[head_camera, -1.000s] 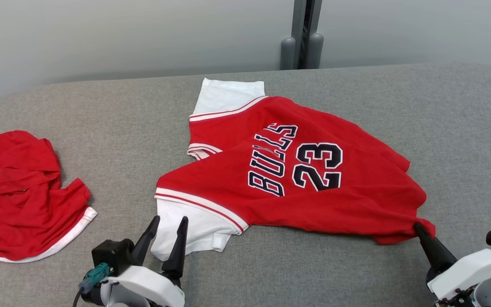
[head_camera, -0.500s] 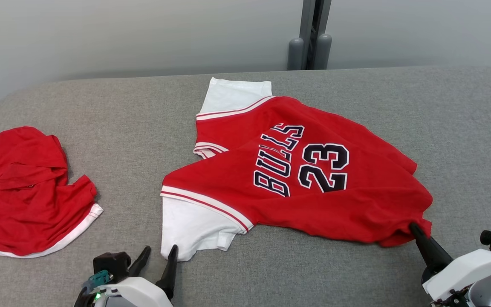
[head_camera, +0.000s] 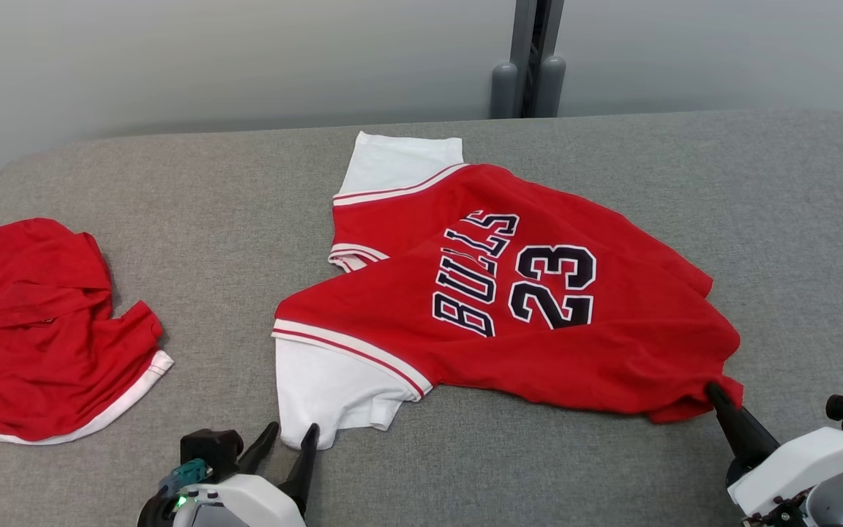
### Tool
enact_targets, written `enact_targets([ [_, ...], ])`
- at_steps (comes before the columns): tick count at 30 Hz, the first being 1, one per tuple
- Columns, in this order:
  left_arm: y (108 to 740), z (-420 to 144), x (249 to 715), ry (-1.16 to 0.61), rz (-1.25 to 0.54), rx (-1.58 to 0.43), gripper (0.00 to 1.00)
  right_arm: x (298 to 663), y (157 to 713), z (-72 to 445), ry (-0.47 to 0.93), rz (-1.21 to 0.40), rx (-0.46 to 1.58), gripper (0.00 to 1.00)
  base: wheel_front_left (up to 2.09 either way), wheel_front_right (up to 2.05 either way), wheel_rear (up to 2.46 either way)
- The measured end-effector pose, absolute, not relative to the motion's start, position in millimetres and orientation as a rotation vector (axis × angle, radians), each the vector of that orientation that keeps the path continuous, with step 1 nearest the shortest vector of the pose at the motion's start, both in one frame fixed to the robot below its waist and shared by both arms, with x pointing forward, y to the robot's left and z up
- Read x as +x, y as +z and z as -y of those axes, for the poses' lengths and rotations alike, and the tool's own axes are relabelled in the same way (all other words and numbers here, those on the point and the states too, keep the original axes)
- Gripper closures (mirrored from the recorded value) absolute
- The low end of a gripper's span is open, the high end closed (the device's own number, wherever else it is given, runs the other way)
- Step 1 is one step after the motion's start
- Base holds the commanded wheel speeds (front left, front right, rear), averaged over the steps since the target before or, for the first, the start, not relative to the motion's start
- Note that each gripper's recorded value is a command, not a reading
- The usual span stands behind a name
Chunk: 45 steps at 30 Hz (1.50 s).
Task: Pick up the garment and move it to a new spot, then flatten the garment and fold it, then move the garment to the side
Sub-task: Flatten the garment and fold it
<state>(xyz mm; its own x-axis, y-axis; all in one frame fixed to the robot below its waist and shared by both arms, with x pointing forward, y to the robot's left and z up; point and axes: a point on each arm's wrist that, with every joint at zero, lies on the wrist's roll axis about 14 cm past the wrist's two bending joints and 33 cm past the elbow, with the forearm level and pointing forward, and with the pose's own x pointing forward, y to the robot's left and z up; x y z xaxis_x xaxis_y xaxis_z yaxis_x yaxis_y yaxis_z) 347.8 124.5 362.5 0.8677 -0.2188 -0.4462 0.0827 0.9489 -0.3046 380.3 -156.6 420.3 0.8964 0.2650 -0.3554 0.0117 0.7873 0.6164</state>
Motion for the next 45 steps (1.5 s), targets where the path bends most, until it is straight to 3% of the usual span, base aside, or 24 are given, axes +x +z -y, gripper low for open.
enact_targets([
  [1,363.1,-123.9,348.4,-0.163,-0.493,-0.283,1.0,380.2,420.2,157.0,0.141,-0.446,0.654,1.0,0.0,0.0,0.0],
  [15,385.8,-115.4,340.7,-0.206,-0.461,-0.411,1.0,390.5,441.4,160.6,0.154,-0.351,0.623,1.0,0.0,0.0,0.0],
  [18,419.9,-96.1,347.3,-0.275,-0.406,-0.54,1.0,397.8,457.2,157.8,0.193,-0.309,0.577,1.0,0.0,0.0,0.0],
  [22,478.2,-99.0,361.9,-0.353,-0.288,-0.65,1.0,407.0,473.2,172.5,0.244,-0.279,0.325,1.0,0.0,0.0,0.0],
  [27,565.6,-102.6,384.9,-0.462,-0.093,-0.755,1.0,428.4,517.7,175.5,0.271,-0.182,0.292,1.0,0.0,0.0,0.0],
  [37,686.2,-117.9,411.9,-0.5,0.163,-0.894,1.0,456.2,612.8,182.1,0.308,-0.02,0.416,1.0,0.0,0.0,0.0],
  [45,718.8,-143.4,425.0,-0.396,0.244,-1.048,1.0,458.5,662.7,181.1,0.338,0.06,0.548,1.0,0.0,0.0,0.0],
])
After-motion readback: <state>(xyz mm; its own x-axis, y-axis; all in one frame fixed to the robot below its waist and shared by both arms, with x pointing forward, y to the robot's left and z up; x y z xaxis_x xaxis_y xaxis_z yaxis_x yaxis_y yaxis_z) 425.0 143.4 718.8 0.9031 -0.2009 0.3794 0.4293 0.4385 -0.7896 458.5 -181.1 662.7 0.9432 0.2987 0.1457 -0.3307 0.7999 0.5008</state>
